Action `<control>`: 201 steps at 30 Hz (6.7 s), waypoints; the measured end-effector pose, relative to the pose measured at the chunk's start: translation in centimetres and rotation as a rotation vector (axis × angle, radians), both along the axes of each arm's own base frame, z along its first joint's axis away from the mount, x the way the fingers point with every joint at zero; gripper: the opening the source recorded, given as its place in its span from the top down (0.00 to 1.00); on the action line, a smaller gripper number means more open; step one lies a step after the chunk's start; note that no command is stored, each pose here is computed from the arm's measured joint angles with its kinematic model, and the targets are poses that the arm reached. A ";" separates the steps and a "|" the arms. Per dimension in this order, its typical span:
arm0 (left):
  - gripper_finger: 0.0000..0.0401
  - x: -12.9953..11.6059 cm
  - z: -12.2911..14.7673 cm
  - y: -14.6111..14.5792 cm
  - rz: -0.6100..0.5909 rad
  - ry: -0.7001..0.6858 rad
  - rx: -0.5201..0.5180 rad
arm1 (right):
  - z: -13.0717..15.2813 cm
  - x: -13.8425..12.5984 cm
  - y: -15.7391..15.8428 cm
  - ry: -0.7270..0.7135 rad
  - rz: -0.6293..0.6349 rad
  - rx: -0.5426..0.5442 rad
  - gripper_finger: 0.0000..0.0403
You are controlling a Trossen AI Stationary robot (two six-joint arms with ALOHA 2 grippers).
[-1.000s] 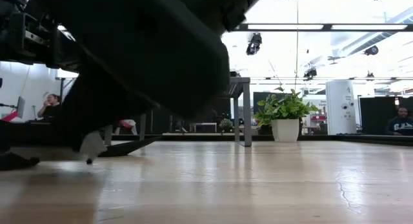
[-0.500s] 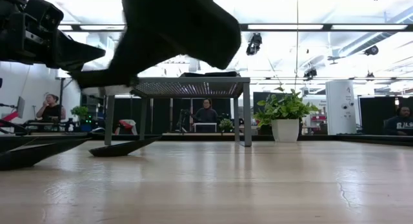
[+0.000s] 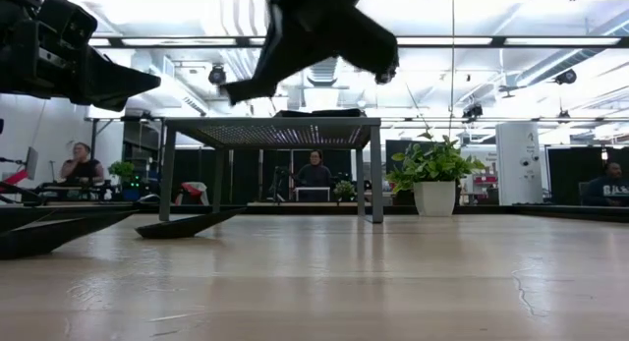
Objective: Pick & Place Mini shaped plates
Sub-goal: Stack the black square plate on top of the black square plates on the shelf, then put the black drop-shaped plate on the shelf
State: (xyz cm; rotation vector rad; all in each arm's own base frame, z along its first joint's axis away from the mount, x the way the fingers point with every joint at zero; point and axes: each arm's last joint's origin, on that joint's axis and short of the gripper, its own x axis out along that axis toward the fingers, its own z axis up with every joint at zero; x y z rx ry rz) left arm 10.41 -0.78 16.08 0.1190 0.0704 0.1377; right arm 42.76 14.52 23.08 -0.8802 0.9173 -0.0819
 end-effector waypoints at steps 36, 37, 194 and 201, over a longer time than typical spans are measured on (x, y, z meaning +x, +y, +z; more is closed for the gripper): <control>1.00 0.0 0.0 0.0 0.000 0.004 0.000 | 5.9 -1.6 -20.3 0.086 0.016 -0.167 0.98; 1.00 0.0 0.0 0.0 0.000 0.004 0.001 | 5.9 -1.6 -20.3 0.081 0.019 -0.168 0.98; 1.00 0.0 0.0 0.0 0.000 0.003 0.000 | 6.5 0.0 -10.2 -0.178 0.540 0.235 0.80; 1.00 0.0 0.0 0.0 0.000 0.003 0.000 | 5.9 -1.0 -6.2 -0.139 0.368 0.608 0.78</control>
